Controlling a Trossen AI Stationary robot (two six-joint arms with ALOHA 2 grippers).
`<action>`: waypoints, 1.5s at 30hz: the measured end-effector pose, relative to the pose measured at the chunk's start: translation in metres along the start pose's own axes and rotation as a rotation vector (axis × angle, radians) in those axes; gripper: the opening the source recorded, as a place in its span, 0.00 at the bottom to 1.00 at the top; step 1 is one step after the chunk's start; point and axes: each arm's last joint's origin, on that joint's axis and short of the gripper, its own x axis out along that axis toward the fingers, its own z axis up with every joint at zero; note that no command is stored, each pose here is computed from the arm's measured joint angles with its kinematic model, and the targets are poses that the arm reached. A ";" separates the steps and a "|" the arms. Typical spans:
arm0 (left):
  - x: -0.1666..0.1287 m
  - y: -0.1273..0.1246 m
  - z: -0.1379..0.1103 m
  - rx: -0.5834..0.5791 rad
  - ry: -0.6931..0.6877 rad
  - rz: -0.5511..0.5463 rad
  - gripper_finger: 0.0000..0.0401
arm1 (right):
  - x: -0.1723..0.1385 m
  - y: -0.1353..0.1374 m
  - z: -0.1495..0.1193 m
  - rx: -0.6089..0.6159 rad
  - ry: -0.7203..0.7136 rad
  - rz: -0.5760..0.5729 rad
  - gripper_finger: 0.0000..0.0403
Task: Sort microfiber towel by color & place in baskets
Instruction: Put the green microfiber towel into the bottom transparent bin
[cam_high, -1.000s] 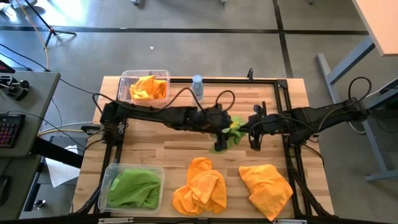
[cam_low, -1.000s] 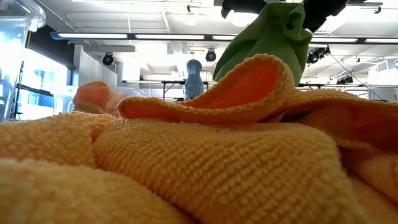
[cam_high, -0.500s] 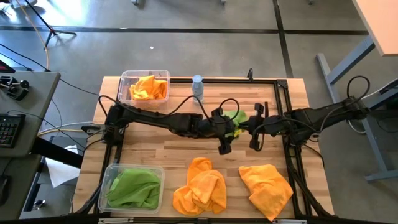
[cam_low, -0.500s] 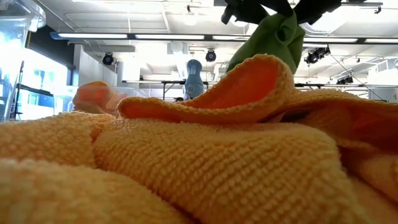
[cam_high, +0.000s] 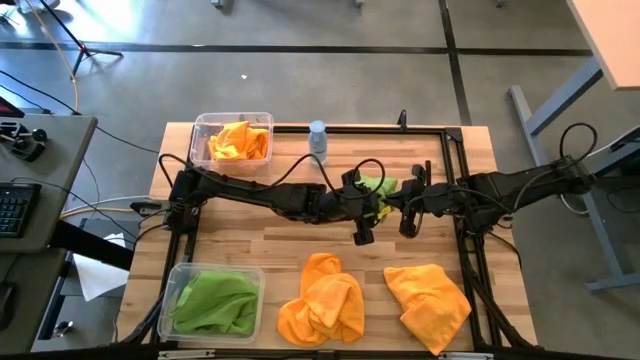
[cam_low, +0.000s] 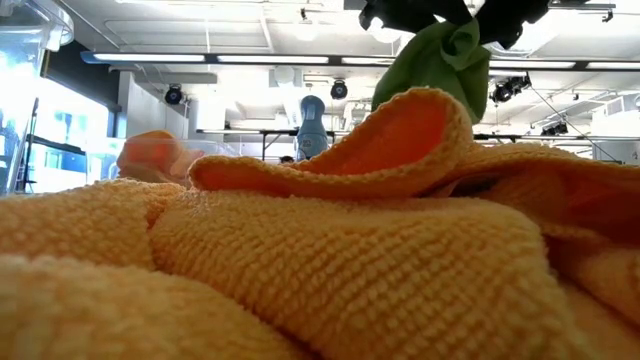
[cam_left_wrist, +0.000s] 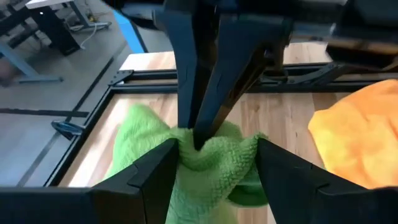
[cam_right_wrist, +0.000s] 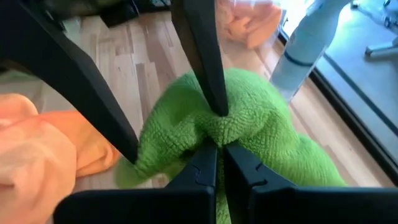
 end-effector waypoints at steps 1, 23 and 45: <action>0.000 0.000 0.000 -0.002 -0.002 -0.012 0.51 | 0.000 -0.001 -0.001 0.004 0.012 -0.003 0.00; 0.004 0.015 0.006 -0.272 -0.063 0.089 0.61 | 0.001 -0.003 -0.006 0.031 0.059 -0.018 0.00; 0.004 0.011 0.005 -0.203 -0.045 -0.020 0.81 | 0.001 -0.004 -0.005 0.047 0.049 -0.043 0.00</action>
